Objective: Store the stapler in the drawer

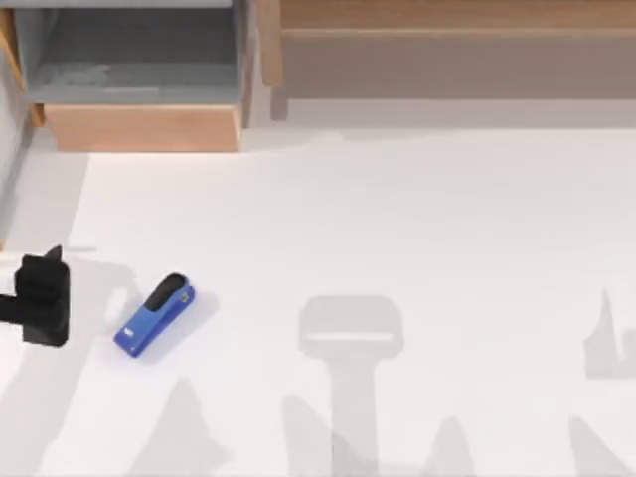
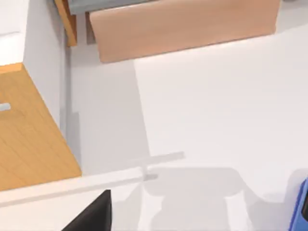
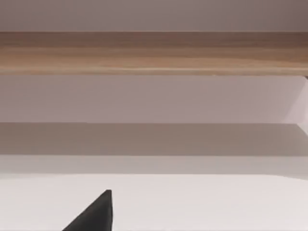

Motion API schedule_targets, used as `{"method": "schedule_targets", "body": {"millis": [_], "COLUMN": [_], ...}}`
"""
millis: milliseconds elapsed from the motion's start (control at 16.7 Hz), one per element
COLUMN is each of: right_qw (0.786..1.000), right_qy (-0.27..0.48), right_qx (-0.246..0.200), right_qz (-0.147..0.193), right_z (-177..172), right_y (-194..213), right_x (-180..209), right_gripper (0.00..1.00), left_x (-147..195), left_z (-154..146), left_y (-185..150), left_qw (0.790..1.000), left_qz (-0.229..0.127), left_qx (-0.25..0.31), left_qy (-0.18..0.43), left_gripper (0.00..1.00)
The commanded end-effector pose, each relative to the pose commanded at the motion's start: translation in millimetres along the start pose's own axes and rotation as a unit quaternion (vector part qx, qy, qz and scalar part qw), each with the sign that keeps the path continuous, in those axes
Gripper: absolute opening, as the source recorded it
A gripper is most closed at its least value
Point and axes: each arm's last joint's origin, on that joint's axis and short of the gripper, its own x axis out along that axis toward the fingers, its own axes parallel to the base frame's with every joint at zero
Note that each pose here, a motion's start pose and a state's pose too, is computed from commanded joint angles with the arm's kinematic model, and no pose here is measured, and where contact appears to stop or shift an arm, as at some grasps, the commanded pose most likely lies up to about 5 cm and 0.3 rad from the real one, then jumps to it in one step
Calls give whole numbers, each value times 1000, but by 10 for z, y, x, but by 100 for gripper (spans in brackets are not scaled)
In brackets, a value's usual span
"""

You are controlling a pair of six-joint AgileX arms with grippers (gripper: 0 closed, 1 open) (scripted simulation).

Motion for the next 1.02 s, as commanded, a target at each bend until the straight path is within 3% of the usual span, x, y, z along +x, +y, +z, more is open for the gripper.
{"method": "schedule_targets", "body": {"millis": [240,600,840,1020], "right_qw": [1000,1000,1000,1000], "right_qy": [0,0,0,0], "right_qx": [0,0,0,0], "right_qz": [0,0,0,0], "right_z": [0,0,0,0], "right_y": [0,0,0,0], "right_x": [0,0,0,0], "right_gripper": [100,100,100,100], "left_x": [453,1382,1789,1886], "left_z": [392,562,488,462], "left_y": [-112,-448,-640,-691], "left_qw": [983,909,863,851], "left_qz": [-51,-118,-142,-148], "left_qx": [54,134,166,174], "left_qy": [166,378,455,473], "left_gripper": [100,100,100,100]}}
